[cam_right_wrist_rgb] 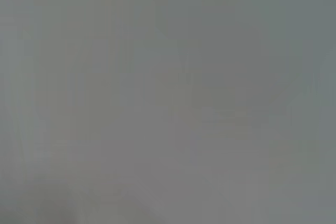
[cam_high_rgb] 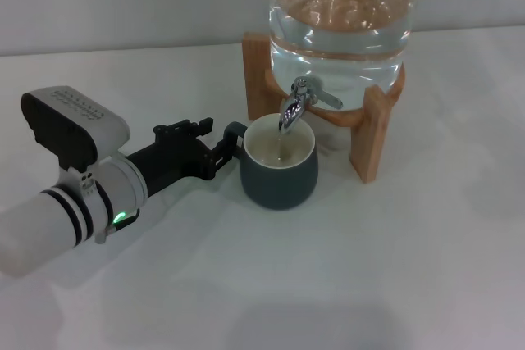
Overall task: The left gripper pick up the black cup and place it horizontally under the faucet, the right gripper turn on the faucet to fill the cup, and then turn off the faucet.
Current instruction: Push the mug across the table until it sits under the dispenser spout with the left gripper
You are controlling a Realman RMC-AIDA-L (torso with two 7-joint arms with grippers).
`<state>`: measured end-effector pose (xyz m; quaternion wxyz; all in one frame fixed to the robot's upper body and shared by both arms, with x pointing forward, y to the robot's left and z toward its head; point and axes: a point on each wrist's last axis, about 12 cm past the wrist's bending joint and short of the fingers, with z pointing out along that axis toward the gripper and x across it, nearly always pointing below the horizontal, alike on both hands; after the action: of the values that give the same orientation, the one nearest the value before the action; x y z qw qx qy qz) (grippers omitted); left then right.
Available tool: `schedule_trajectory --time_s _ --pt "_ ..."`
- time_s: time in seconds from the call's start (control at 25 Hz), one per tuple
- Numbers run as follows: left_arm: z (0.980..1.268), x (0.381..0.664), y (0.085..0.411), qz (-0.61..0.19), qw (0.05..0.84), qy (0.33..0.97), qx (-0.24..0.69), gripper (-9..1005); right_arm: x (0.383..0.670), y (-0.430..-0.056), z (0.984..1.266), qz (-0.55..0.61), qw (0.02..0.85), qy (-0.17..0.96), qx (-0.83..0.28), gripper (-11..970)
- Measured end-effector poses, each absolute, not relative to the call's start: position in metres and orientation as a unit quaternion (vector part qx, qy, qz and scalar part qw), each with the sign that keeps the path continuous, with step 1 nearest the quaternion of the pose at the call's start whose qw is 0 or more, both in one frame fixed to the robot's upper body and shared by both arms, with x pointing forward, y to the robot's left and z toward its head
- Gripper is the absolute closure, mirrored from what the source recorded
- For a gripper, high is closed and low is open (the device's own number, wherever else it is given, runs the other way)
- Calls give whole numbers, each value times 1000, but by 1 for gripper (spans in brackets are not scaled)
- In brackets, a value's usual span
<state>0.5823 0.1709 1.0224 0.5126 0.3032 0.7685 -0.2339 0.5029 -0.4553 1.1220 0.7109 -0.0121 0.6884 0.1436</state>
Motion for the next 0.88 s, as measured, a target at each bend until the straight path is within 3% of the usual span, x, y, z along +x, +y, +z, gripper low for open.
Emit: schedule_trajectory --time_s 0.88 --pt "1025 589 168 -221 509 772 311 529 505 -455 1122 141 710 689 -11 119"
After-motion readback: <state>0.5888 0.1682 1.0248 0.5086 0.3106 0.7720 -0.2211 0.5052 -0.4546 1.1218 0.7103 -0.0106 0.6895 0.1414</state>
